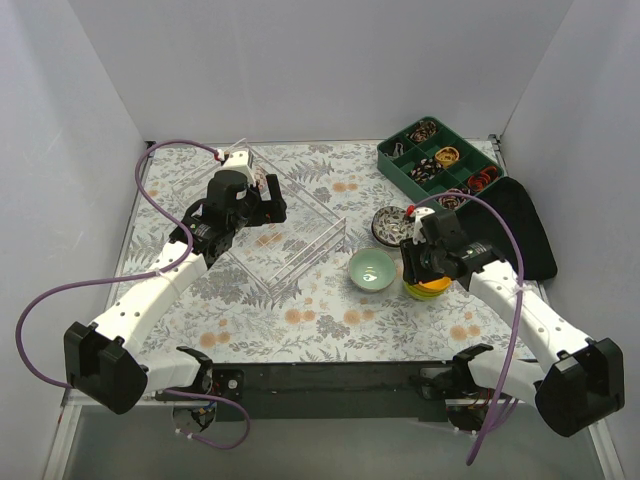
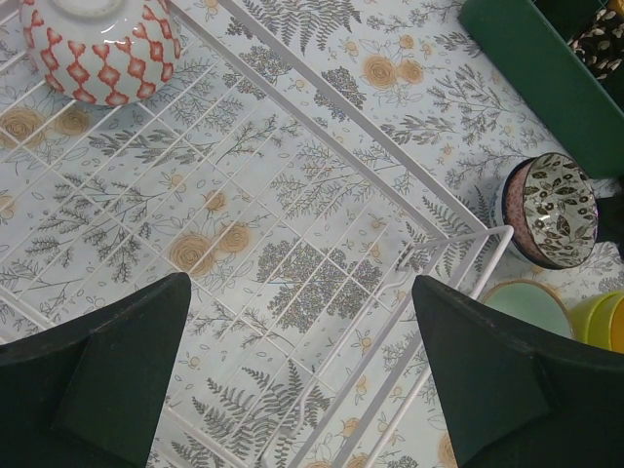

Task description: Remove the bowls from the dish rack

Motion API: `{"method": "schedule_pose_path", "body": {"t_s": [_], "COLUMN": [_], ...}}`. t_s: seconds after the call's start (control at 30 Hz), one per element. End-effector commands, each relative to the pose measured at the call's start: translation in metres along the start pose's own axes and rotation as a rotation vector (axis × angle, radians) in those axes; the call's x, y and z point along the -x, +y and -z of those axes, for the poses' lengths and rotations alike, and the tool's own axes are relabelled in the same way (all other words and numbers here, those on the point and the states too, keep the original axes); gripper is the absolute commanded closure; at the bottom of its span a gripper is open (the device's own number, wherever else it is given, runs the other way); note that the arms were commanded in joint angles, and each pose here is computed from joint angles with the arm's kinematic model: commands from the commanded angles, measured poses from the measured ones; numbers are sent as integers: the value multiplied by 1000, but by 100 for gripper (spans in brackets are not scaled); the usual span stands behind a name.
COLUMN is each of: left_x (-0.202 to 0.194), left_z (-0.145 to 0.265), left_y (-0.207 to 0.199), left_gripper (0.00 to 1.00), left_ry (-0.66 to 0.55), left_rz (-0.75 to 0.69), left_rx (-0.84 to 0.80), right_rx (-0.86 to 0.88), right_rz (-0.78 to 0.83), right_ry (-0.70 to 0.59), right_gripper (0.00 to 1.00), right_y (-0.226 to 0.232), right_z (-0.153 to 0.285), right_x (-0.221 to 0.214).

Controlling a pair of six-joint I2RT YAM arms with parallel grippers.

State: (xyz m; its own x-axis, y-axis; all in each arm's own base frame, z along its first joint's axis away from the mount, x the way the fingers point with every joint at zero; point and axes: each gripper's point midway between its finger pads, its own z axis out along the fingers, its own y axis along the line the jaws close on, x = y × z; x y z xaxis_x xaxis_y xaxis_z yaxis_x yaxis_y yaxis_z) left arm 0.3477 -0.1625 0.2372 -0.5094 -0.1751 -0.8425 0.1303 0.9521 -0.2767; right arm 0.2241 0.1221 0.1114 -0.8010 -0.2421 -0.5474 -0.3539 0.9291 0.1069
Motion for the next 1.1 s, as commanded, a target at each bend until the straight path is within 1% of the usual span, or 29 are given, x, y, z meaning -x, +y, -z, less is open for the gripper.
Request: {"method": "schedule_pose_path", "body": {"t_s": [0.0, 0.03, 0.13, 0.2, 0.23, 0.37, 0.47, 0.5, 0.57, 0.6, 0.67, 0.7, 0.83, 0.93, 0.97, 1.07], "left_x": [1, 1, 5, 12, 9, 15, 22, 26, 29, 34, 40, 39, 44, 44, 48, 49], "left_z": [0, 0, -6, -10, -17, -34, -49, -54, -65, -69, -76, -83, -101, -113, -117, -130], "left_y": [2, -1, -7, -11, -10, -3, 15, 25, 38, 51, 65, 79, 103, 119, 124, 138], "left_gripper": [2, 2, 2, 2, 2, 2, 2, 2, 2, 2, 2, 2, 2, 2, 2, 2], "left_ry": [4, 6, 14, 11, 29, 39, 37, 32, 26, 15, -3, -4, -35, -65, -91, -127], "left_rz": [-18, -10, 10, 32, 40, 138, 212, 264, 323, 392, 459, 495, 641, 713, 737, 765], "left_rx": [7, -3, -17, -20, -11, 14, 43, 61, 89, 113, 144, 182, 228, 252, 264, 304], "right_rx": [24, 34, 72, 85, 90, 101, 129, 147, 159, 173, 180, 182, 186, 198, 200, 216], "right_rz": [-7, -10, -15, -13, -11, -9, -9, -9, -15, -15, -11, -11, 16, 53, 59, 83], "right_ry": [-82, -85, -127, -175, -205, -301, -361, -376, -391, -409, -417, -423, -436, -441, -439, -435], "right_gripper": [45, 40, 33, 30, 28, 23, 20, 20, 18, 17, 16, 16, 15, 15, 15, 14], "right_y": [6, 8, 16, 19, 20, 22, 27, 30, 32, 34, 35, 35, 35, 37, 37, 40], "right_z": [16, 20, 34, 45, 52, 69, 77, 79, 80, 81, 81, 81, 83, 84, 83, 82], "right_x": [22, 23, 34, 43, 51, 69, 75, 76, 74, 76, 74, 74, 73, 73, 73, 71]}}
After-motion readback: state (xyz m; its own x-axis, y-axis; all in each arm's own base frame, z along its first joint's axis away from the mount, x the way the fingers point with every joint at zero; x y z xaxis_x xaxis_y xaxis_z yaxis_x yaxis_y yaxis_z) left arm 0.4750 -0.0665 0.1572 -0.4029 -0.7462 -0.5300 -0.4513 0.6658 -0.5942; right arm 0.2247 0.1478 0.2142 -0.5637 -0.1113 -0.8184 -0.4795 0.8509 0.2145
